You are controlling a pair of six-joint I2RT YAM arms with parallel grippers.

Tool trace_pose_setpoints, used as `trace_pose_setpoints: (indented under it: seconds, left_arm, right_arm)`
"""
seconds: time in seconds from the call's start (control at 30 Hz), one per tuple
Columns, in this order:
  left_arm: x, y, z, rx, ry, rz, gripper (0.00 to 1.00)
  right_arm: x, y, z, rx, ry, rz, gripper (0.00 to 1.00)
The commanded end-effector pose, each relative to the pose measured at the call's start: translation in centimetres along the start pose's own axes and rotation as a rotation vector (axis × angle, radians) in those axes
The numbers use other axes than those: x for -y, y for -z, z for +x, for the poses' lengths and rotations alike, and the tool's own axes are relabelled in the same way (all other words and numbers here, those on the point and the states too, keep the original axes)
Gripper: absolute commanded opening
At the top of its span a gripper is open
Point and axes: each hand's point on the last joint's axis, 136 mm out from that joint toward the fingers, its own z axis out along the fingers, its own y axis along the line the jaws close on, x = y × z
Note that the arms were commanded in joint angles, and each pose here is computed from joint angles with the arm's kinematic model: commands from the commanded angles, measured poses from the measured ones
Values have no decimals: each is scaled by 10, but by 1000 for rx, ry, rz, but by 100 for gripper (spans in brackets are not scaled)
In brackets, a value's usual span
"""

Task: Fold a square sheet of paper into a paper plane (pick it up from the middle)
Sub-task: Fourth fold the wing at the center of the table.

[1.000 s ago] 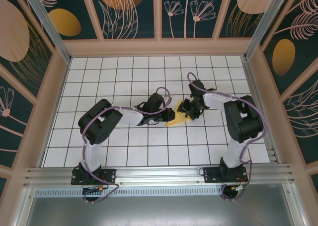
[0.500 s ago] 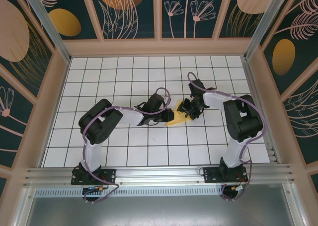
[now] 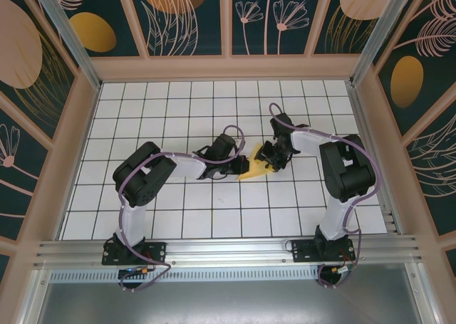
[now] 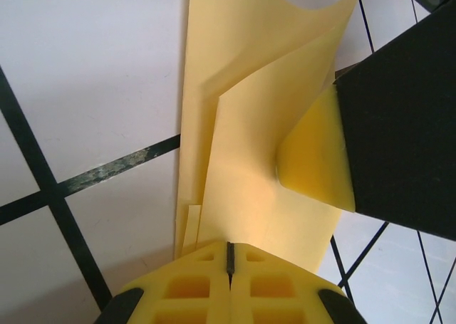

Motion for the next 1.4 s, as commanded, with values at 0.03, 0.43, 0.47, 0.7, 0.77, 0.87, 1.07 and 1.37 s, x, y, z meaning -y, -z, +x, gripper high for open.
trace_pose_setpoints:
  seconds: [0.03,0.43,0.47,0.7,0.77,0.87,1.07,1.37]
  left_arm:
    - [-10,-5,2,-18,-8,-32,0]
    - [-14,-4,3,-18,-4,-56,0]
    - [-15,-4,3,-18,-1,-59,0]
    - [-21,-7,9,-40,13,-81,0]
    - [-24,-7,12,-52,18,-90,0]
    - [-30,-9,16,-71,24,-113,0]
    - [-40,-11,26,-110,30,-156,0]
    - [-55,-11,34,-131,44,-214,0]
  right_arm:
    - [100,-50,13,-45,-78,344,47]
    - [101,-56,13,-59,-54,365,52]
    - [100,-56,13,-59,-52,364,52]
    - [92,-52,9,-49,-39,348,52]
    - [80,-47,5,-37,-16,320,52]
    - [60,-34,-2,-3,11,264,52]
    - [2,14,-19,103,85,65,52]
    - [-54,81,-15,270,307,-276,50]
